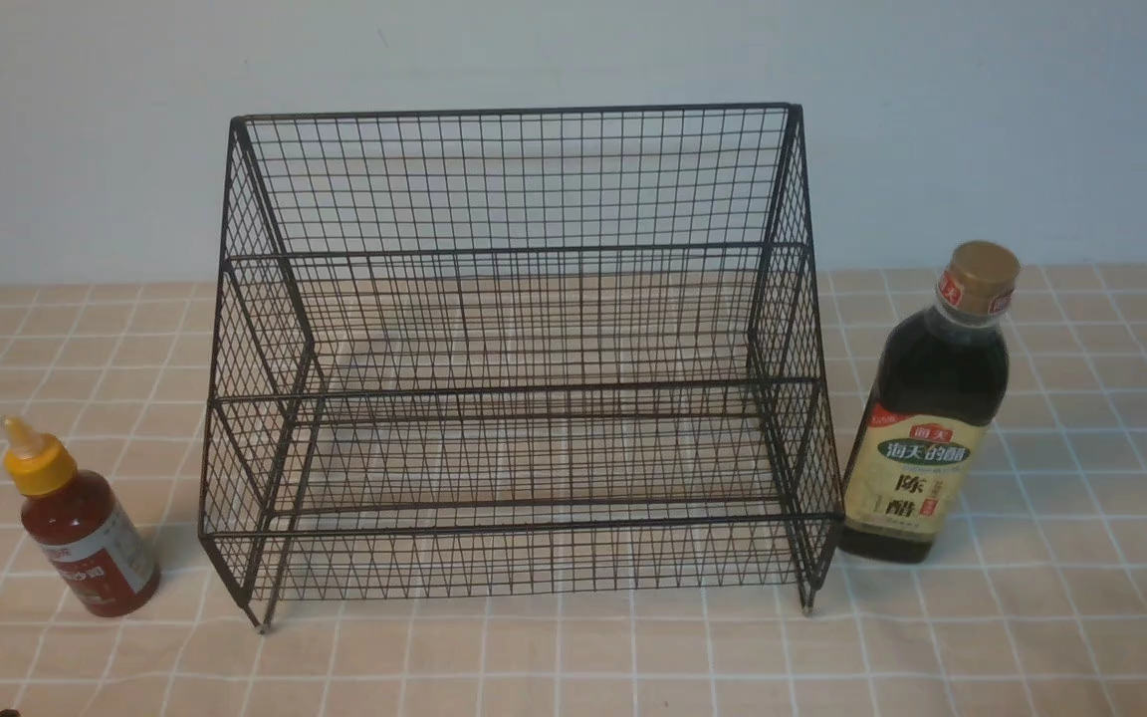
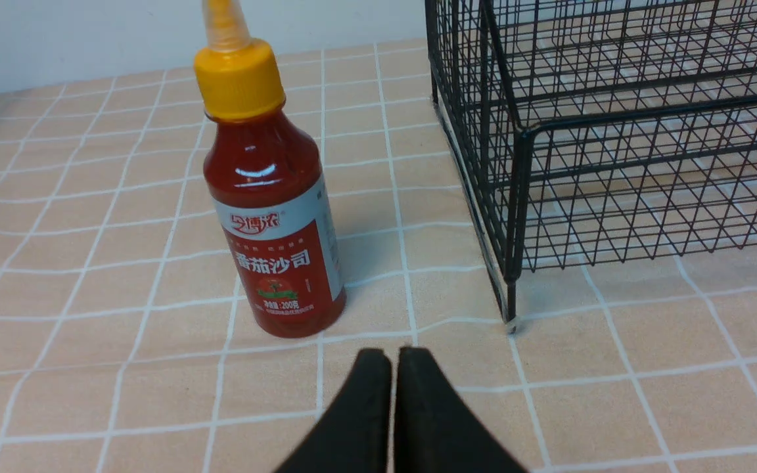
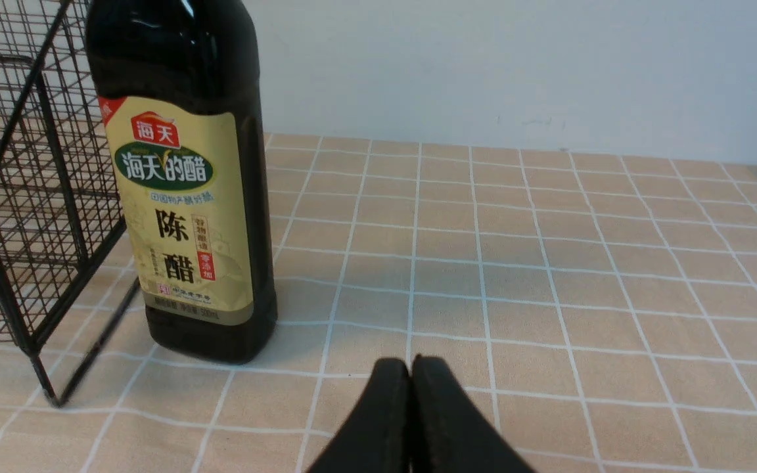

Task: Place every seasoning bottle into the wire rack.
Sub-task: Use the right arm to grab the condiment bottle closest to it

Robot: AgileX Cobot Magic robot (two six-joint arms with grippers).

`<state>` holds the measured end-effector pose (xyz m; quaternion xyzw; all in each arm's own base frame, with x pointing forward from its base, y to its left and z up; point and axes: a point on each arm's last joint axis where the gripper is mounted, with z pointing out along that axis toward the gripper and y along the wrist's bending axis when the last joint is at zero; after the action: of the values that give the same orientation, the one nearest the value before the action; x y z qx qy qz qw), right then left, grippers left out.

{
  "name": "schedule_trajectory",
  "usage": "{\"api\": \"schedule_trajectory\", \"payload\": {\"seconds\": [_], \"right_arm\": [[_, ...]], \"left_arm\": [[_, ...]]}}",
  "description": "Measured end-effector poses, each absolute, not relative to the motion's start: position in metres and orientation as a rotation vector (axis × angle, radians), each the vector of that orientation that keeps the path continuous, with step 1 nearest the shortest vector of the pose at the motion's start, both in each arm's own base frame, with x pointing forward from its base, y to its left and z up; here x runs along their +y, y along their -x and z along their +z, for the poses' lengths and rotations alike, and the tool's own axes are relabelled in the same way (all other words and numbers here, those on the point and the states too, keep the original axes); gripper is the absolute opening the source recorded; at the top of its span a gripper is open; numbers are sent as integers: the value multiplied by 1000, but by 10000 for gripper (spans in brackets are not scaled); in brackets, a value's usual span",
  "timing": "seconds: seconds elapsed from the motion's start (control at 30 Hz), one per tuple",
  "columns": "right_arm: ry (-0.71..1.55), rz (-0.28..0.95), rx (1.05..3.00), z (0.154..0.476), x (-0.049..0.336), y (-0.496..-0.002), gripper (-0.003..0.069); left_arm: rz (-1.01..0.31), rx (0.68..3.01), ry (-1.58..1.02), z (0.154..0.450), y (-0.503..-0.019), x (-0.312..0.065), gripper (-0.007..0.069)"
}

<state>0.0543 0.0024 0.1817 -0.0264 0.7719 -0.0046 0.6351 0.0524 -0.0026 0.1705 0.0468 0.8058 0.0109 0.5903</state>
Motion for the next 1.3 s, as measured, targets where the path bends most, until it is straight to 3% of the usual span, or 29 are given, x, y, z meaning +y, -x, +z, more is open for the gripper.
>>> {"api": "schedule_trajectory", "payload": {"seconds": [0.83, 0.93, 1.13, 1.3], "right_arm": [[55, -3, 1758, 182, 3, -54, -14], [-8, 67, 1703, 186, 4, -55, -14], [-329, 355, 1461, 205, 0, -56, -14], [-399, 404, 1416, 208, -2, -56, -14]], "left_arm": [[25, 1875, -109, 170, -52, -3, -7], [25, 1875, -109, 170, -52, -3, -7], [25, 1875, -109, 170, -52, -3, -7], [25, 1875, -109, 170, -52, -3, -7]]}}
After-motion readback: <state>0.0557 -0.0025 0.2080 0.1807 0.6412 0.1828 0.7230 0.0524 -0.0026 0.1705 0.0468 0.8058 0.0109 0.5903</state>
